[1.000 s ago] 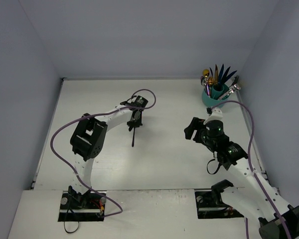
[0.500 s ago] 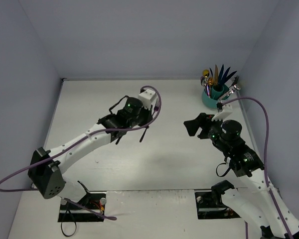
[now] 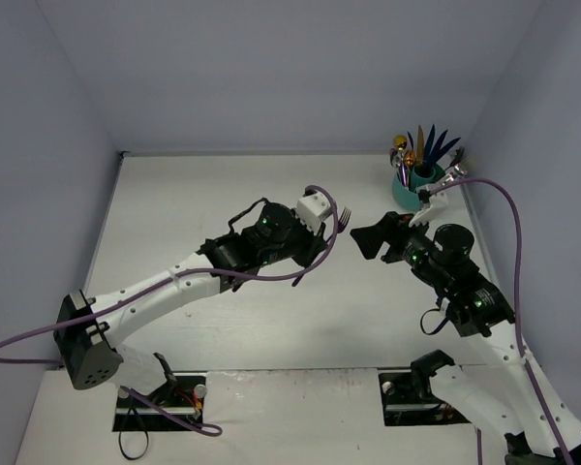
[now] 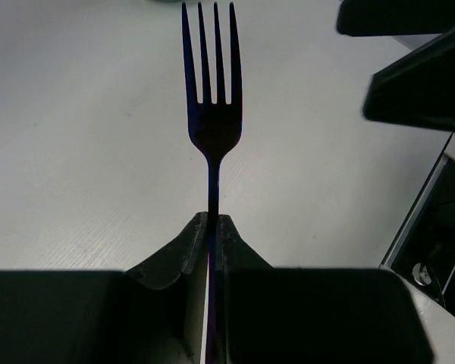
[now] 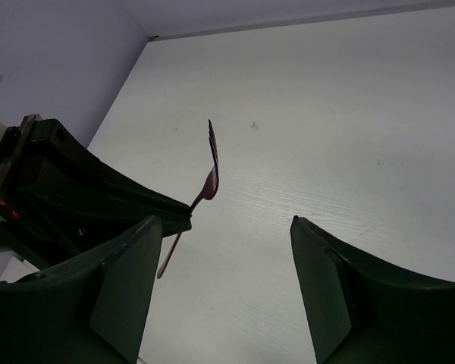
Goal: Sort the eating utensils into containers
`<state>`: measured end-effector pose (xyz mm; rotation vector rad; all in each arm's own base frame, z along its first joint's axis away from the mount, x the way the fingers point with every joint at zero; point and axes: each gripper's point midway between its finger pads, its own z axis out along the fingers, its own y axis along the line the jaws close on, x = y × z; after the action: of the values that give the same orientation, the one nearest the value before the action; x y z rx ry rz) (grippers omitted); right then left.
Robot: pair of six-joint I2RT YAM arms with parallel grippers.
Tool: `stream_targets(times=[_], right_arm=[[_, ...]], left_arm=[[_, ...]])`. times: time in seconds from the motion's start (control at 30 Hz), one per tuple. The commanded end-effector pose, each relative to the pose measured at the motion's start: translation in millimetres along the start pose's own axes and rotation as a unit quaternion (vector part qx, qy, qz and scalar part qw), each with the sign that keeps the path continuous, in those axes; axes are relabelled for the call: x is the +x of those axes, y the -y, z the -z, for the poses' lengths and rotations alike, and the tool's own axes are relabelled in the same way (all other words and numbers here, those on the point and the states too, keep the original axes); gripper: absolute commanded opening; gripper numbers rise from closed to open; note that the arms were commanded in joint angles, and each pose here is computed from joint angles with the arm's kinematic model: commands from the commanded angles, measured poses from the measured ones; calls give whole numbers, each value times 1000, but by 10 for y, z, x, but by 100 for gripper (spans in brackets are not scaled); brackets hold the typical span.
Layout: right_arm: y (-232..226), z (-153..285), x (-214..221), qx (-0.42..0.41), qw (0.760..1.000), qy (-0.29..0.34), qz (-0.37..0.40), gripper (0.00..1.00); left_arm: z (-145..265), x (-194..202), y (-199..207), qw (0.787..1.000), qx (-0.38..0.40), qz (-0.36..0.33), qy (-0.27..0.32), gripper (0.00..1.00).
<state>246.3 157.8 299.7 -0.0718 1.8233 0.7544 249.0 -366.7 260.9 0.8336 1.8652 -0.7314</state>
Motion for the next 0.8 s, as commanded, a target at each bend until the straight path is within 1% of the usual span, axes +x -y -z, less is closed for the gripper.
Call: stream_targets(times=[0.0,0.17,0.3,0.43,0.5,0.57,0.77], right_arm=[[-180,-45,-257,-34,999,38,9,65],[-134,-97,-200,-26,999,31,2,65],[-146,-139,-232,-29,999,37,3,62],[-102,-197,-172,-23,999,30,1,54],[-81,-219,-140,-20,999,26,0,49],[-55,-241,-103,-16,1000,21,-2,42],[15,-300,5,-6,1000,8,-1,32]], left_arm=[[110,-576,252,996,33,-20,77,0],[96,-572,374,996,42,-32,72,0],[73,-543,400,996,37,-40,64,0],[52,-538,432,996,36,-48,59,0],[46,-562,448,996,36,-52,60,0],[36,-569,451,996,34,-54,60,0],[12,-572,458,996,33,-56,57,0]])
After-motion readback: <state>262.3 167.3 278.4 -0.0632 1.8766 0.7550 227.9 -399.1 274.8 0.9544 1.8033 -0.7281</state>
